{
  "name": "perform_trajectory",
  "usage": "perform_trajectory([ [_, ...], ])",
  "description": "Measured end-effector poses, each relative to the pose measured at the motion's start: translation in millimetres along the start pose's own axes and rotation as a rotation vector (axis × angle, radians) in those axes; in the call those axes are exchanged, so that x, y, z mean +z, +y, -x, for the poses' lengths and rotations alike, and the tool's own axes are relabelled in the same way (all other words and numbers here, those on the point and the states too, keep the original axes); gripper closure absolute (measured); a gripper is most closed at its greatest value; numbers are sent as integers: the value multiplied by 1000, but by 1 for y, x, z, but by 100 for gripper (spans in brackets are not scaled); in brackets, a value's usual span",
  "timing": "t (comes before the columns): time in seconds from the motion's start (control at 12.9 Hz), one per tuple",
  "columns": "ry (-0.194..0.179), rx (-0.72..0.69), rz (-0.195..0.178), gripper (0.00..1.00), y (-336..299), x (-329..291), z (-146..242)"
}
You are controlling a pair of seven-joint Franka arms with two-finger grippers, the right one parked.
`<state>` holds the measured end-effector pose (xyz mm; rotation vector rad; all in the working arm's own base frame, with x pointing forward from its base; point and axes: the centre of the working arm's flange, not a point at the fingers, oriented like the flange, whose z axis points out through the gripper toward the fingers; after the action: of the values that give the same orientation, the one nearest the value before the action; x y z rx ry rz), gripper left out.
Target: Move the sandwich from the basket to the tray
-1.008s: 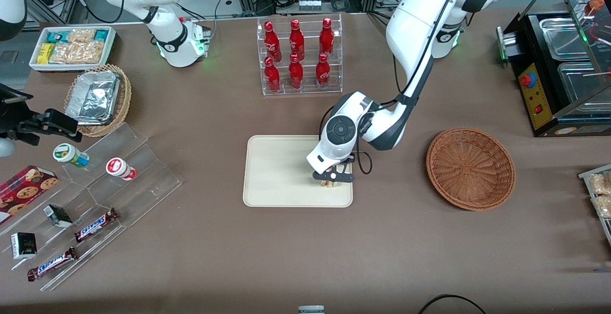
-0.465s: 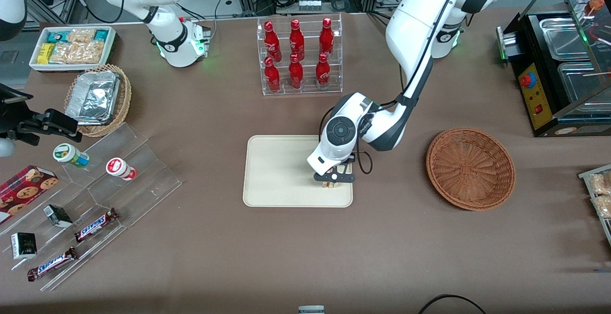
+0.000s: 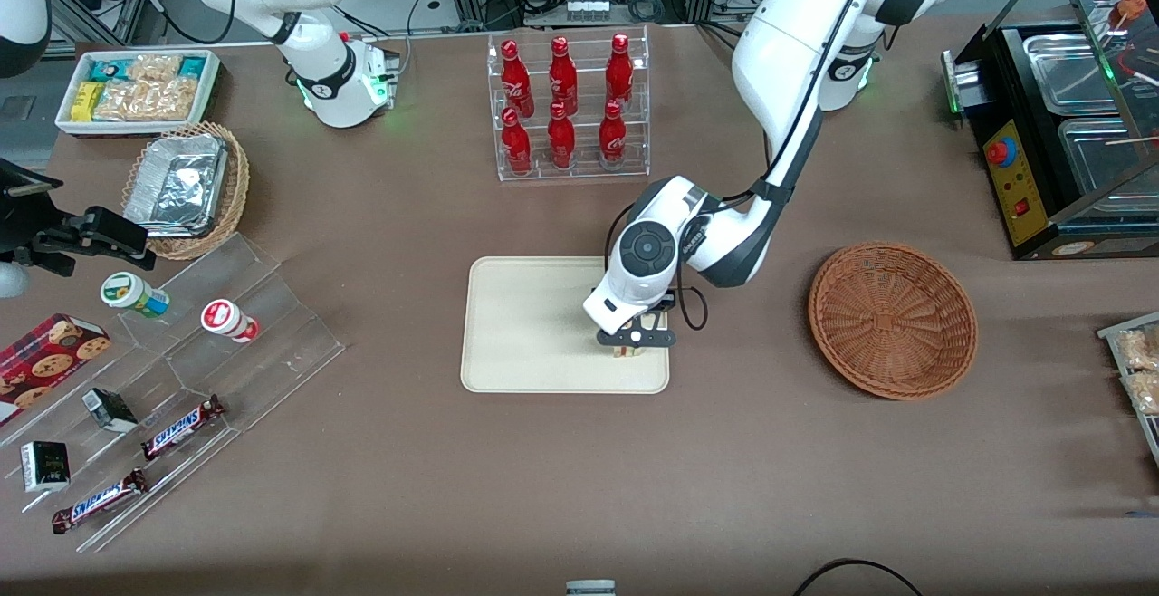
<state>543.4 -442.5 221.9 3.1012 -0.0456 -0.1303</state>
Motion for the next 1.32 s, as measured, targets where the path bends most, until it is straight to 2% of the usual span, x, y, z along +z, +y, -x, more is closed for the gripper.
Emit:
perform_trajectory([
  [0.16, 1, -10, -8, 3, -5, -28, -5],
  [0.23, -2, -20, -18, 0, -11, -49, -7],
  [0.54, -8, -106, -44, 0, -73, -149, -21],
  [0.85, -8, -168, -37, 0, -164, -231, -31],
  [1.16, -41, -148, -28, 0, -286, -290, -25],
  [1.32, -23, -153, -15, 0, -329, -314, -19],
])
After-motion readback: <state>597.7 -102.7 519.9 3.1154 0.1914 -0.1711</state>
